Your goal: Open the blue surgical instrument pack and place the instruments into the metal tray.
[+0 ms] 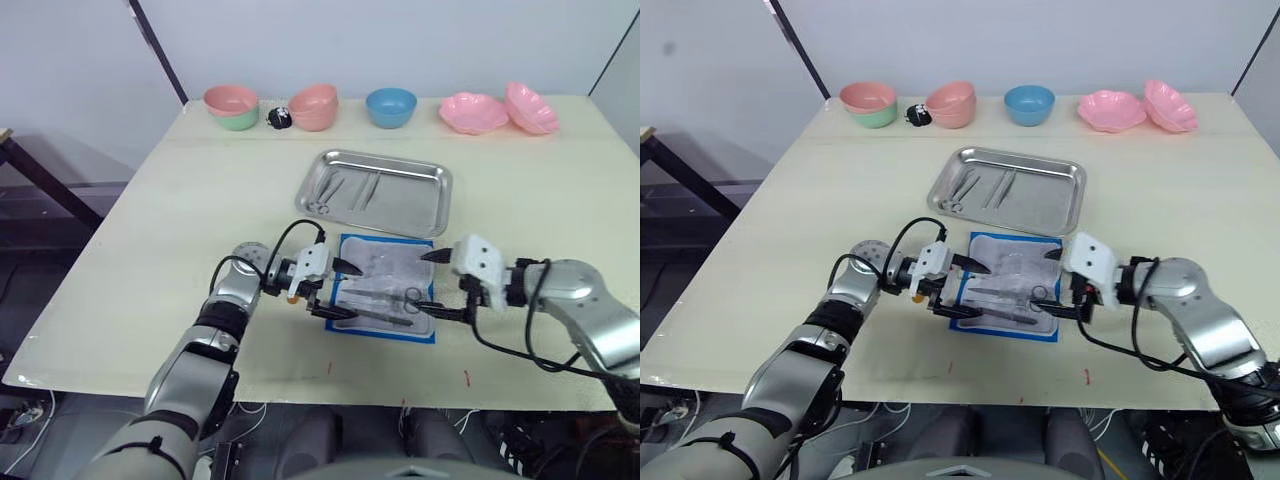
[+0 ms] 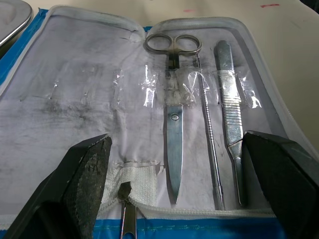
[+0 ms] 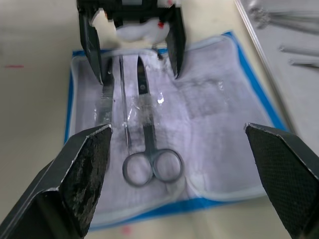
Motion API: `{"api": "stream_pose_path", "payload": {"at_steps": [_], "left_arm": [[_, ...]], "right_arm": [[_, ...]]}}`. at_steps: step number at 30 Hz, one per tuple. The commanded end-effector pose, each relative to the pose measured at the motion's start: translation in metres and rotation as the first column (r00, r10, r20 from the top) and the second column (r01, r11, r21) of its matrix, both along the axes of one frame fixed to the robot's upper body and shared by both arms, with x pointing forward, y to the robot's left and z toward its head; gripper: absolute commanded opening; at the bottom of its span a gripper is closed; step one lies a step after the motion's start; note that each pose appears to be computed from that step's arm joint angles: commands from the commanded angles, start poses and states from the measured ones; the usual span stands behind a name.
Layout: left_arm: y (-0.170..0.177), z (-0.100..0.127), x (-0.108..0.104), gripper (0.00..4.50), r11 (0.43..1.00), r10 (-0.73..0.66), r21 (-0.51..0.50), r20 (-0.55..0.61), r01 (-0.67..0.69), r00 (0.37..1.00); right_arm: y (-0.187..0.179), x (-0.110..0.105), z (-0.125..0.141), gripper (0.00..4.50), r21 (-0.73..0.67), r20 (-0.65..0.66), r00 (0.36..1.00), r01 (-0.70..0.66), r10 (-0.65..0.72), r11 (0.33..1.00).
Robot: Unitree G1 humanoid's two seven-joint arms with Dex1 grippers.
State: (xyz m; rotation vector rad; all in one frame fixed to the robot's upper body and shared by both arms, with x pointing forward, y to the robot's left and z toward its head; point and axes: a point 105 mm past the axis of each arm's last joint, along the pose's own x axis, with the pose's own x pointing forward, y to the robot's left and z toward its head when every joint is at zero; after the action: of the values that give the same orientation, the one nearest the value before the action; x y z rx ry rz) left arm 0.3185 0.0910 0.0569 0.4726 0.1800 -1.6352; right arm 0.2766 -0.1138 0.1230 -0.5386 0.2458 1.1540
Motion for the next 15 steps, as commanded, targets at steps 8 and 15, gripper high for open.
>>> {"api": "stream_pose_path", "payload": {"at_steps": [8,15], "left_arm": [[0.007,-0.056,-0.026,4.50,0.989,0.017,0.145,-0.187,0.010,0.982],[0.005,-0.056,-0.028,4.50,0.993,0.004,0.118,-0.195,0.020,0.981]], "right_arm": [[0.030,0.021,-0.017,4.45,-0.147,0.021,1.000,0.023,-0.020,0.989],[0.026,0.023,-0.029,4.45,-0.199,0.003,1.000,0.014,-0.014,0.980]]}}
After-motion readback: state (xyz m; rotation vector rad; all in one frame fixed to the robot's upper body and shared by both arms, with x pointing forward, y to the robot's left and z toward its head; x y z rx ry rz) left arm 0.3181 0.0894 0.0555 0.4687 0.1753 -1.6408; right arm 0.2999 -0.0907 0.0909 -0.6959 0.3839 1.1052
